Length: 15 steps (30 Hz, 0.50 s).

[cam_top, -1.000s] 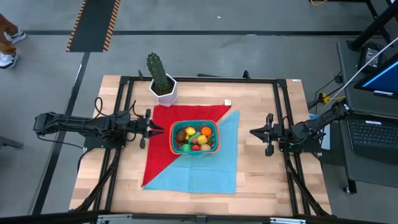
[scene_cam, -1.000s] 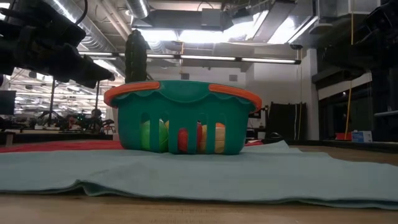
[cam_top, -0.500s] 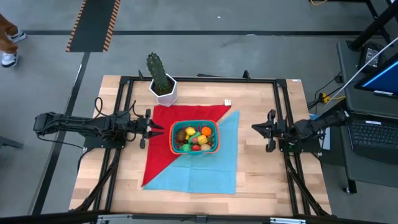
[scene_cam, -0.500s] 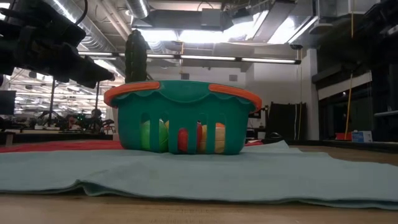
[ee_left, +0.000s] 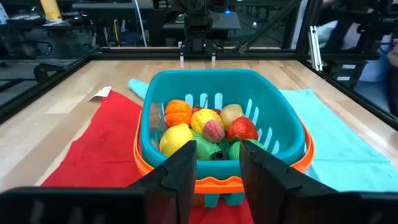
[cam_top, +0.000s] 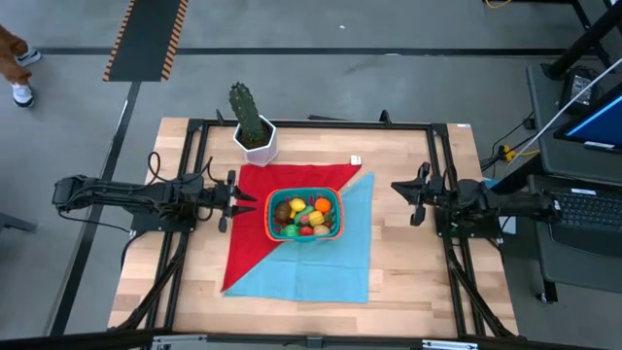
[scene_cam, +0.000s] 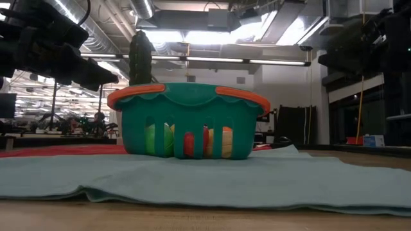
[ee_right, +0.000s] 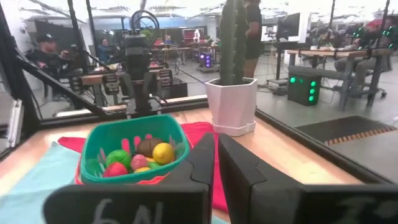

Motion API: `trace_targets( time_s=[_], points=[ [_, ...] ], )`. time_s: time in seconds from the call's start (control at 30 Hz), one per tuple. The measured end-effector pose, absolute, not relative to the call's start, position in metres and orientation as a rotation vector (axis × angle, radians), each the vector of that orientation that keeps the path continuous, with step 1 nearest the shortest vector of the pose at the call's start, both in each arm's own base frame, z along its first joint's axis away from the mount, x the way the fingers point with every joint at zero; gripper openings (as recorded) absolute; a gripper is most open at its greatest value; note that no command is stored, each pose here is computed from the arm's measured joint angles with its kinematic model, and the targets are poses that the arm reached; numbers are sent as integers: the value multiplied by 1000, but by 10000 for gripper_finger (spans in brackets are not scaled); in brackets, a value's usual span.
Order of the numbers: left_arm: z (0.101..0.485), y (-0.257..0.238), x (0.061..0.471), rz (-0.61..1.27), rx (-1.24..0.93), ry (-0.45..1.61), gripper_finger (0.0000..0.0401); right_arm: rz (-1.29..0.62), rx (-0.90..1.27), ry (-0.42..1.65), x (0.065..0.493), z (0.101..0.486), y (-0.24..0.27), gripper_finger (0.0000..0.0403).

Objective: Build produce basket
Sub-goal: Return to Home Position

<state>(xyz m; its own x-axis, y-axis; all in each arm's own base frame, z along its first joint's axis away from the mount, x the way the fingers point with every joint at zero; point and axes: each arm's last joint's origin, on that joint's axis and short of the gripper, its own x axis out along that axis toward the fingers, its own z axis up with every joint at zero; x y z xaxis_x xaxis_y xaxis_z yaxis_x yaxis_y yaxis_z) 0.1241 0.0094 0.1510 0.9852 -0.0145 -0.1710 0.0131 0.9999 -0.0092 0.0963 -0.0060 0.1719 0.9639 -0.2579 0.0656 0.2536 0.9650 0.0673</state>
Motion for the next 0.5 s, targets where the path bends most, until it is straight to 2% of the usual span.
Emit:
trace_targets(
  time_s=[0.5],
  points=[
    [151,9,124,-14,-8,172,125,-259,58,-74,96,172,-6,26]
  ],
)
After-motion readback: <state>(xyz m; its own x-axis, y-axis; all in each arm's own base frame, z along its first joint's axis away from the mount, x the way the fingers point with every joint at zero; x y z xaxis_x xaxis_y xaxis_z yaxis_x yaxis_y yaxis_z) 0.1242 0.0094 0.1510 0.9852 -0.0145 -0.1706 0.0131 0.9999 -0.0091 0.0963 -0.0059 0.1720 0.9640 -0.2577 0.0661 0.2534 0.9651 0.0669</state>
